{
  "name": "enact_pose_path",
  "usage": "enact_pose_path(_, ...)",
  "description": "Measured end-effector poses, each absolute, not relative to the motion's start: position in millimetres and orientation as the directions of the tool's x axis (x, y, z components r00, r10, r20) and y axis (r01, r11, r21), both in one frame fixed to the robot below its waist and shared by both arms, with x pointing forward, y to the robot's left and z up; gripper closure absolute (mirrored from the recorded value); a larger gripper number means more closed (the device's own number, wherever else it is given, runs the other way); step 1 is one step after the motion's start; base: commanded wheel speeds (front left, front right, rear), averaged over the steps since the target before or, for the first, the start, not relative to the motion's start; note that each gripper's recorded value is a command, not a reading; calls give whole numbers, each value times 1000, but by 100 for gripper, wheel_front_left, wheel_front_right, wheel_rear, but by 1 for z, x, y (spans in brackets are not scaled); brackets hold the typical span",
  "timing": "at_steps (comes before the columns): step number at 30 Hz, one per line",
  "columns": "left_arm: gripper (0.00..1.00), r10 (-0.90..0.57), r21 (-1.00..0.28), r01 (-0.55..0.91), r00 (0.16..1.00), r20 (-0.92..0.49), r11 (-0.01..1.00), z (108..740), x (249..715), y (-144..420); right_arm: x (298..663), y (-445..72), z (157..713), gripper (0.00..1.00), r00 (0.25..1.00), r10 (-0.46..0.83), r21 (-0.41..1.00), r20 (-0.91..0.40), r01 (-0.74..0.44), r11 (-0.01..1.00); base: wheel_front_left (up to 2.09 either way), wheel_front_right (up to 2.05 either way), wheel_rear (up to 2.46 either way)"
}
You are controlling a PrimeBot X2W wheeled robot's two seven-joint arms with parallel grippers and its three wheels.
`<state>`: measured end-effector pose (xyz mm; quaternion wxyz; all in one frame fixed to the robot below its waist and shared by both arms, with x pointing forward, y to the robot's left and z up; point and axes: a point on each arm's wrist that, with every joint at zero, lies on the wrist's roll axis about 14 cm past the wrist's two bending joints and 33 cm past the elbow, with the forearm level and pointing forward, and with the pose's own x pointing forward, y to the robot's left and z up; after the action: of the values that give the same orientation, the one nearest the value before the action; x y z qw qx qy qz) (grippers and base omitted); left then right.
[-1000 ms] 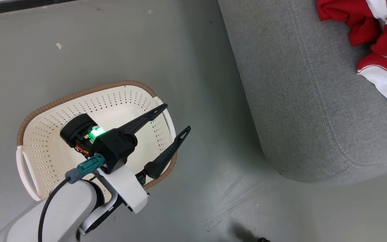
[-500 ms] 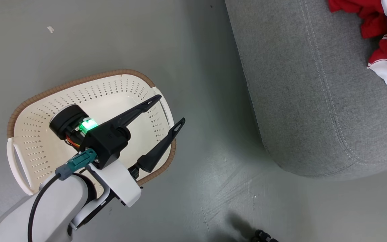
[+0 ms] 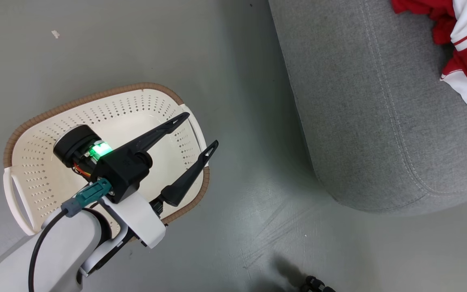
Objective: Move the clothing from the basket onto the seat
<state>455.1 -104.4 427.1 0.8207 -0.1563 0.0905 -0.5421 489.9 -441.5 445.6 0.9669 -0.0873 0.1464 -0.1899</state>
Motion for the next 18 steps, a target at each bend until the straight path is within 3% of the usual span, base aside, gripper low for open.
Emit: enact_pose_path(18, 0, -914, -306, 882, 398, 80, 357, 453, 454, -109, 480, -445, 469, 0, 891, -391, -236, -232, 339, 911, 0, 0, 0)
